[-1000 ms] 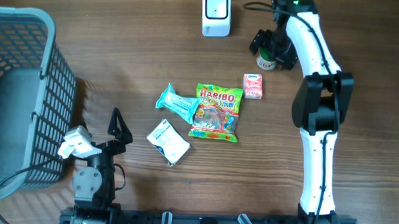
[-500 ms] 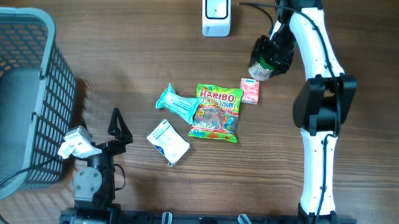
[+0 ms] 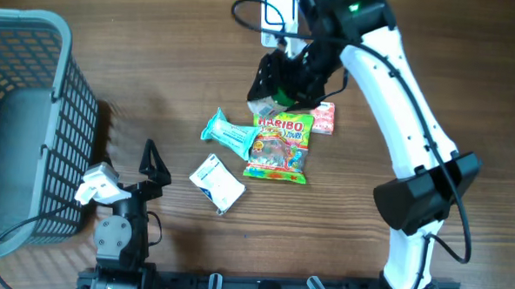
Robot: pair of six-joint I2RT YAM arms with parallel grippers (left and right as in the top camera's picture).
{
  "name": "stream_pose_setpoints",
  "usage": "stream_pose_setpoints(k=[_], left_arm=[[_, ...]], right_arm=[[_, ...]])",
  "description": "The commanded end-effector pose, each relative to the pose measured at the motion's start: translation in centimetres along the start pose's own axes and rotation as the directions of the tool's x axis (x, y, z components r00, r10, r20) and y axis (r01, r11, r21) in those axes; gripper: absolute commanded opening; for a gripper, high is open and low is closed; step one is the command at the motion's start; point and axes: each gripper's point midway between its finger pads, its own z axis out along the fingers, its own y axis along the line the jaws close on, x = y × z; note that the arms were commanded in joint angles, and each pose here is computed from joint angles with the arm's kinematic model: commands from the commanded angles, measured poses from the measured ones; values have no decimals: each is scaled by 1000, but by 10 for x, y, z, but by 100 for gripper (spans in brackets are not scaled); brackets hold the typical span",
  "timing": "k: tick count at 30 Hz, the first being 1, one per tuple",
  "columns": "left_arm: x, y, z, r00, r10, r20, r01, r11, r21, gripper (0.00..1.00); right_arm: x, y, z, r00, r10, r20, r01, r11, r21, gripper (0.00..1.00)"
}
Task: Scan the item barcode
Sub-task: 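Hold the canister label in front of the scanner, rotating it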
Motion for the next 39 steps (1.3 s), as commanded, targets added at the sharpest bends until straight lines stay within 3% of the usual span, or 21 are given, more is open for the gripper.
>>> stream_pose_setpoints(k=[1, 5, 7, 11, 13, 15, 24, 29, 34, 39], left_arm=[[1, 1, 0, 1000, -6, 2, 6, 1000, 1, 100], [1, 1, 0, 1000, -7, 2, 7, 1000, 1, 100], [1, 1, 0, 1000, -6, 2, 6, 1000, 1, 100], [1, 1, 0, 1000, -7, 2, 7, 1000, 1, 100], [1, 1, 0, 1000, -7, 2, 7, 1000, 1, 100], [1, 1, 0, 1000, -6, 2, 6, 1000, 1, 100], [1, 1, 0, 1000, -7, 2, 7, 1000, 1, 100], [1, 1, 0, 1000, -6, 2, 6, 1000, 1, 100], [1, 1, 0, 1000, -6, 2, 6, 1000, 1, 100], [1, 1, 0, 1000, -6, 2, 6, 1000, 1, 100]], right_arm=[[-2, -11, -11, 996, -29, 89, 17, 991, 134, 68], [-45, -44, -30, 951, -114, 288, 1, 931, 365, 65], [-94, -41, -52, 853, -217, 475, -10, 903, 429, 65], [-177, -31, -81, 624, -406, 668, -23, 844, 536, 64], [-218, -31, -79, 522, -481, 704, -38, 811, 583, 65], [-251, -37, -55, 481, -512, 712, -30, 802, 596, 66], [-330, -78, -16, 262, -584, 768, -198, 746, 636, 68], [-342, -100, 15, 274, -586, 763, -205, 739, 641, 68], [-342, -106, 6, 260, -587, 767, -256, 724, 641, 69], [-337, -102, -2, 272, -588, 761, -254, 719, 647, 75]])
